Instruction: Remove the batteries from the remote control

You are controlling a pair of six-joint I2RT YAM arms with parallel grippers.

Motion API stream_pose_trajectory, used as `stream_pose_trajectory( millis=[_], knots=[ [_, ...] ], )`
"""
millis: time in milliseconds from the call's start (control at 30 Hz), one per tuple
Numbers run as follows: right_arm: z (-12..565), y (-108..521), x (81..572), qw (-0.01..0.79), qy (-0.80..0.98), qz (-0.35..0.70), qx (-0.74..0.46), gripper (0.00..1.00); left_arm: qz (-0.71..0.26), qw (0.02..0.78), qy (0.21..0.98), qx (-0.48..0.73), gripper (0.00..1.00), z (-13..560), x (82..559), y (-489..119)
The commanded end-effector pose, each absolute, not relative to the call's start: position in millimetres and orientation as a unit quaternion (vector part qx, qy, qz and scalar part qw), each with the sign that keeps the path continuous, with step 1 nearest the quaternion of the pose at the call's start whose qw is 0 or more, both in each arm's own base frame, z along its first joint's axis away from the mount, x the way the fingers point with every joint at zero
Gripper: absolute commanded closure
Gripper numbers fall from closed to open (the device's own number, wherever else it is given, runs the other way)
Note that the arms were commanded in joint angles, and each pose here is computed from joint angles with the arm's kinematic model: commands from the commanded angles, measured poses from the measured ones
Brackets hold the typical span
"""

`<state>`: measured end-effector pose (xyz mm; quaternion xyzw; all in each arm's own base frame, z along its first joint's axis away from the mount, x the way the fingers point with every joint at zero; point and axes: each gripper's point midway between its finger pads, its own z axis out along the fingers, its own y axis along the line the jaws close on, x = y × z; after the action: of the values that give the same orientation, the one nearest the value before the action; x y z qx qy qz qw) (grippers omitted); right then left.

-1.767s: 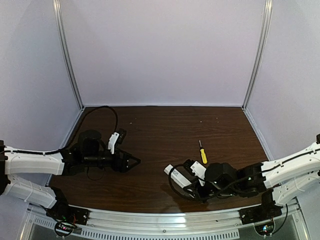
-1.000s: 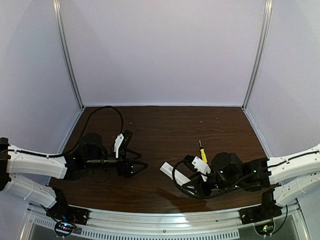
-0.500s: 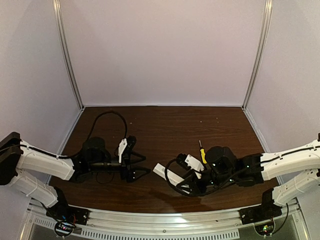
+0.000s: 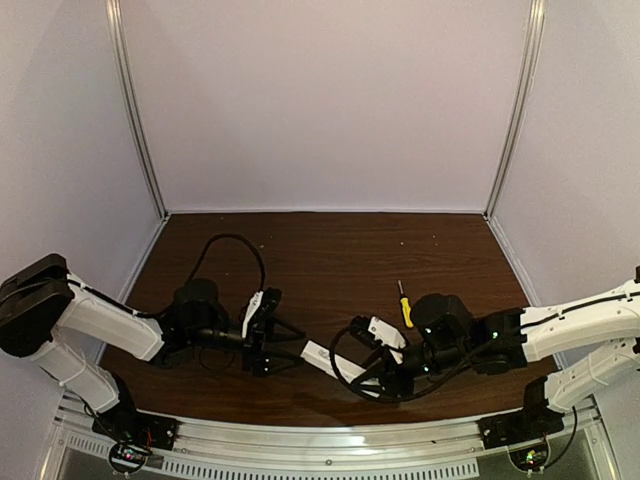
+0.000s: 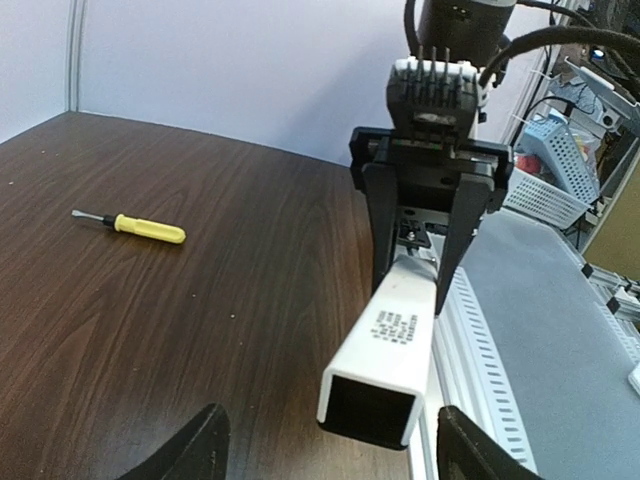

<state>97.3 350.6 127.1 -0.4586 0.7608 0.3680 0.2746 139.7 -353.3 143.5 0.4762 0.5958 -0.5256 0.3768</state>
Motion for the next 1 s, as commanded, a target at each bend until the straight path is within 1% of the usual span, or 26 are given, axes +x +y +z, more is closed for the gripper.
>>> stream_pose_trajectory(
  millis=[0, 33, 200, 333, 467, 700, 867, 967],
  knots=[
    [141, 358, 93, 0.284, 0.739, 0.397, -0.465, 1.00, -0.552, 0.381, 0.539, 0.510, 0.34, 159, 124, -356],
    [141, 358, 93, 0.284, 0.737, 0.398, -0.466, 1.00, -0.553, 0.381, 0.536, 0.512, 0.36, 160, 123, -356],
    [145, 359, 92, 0.286, 0.732, 0.402, -0.470, 1.00, -0.557, 0.373, 0.533, 0.517, 0.38, 159, 119, -356],
    [146, 361, 93, 0.289, 0.731, 0.400, -0.472, 1.00, -0.555, 0.363, 0.533, 0.525, 0.42, 155, 115, -360],
    [146, 363, 91, 0.284, 0.727, 0.402, -0.478, 1.00, -0.550, 0.355, 0.531, 0.538, 0.43, 153, 106, -368],
    [147, 367, 92, 0.283, 0.726, 0.401, -0.482, 1.00, -0.544, 0.351, 0.535, 0.542, 0.50, 150, 104, -372],
    [148, 369, 93, 0.284, 0.726, 0.400, -0.481, 1.00, -0.540, 0.350, 0.542, 0.541, 0.58, 148, 107, -375],
    [149, 370, 93, 0.286, 0.724, 0.402, -0.481, 1.00, -0.535, 0.351, 0.544, 0.542, 0.67, 148, 106, -377]
  ],
)
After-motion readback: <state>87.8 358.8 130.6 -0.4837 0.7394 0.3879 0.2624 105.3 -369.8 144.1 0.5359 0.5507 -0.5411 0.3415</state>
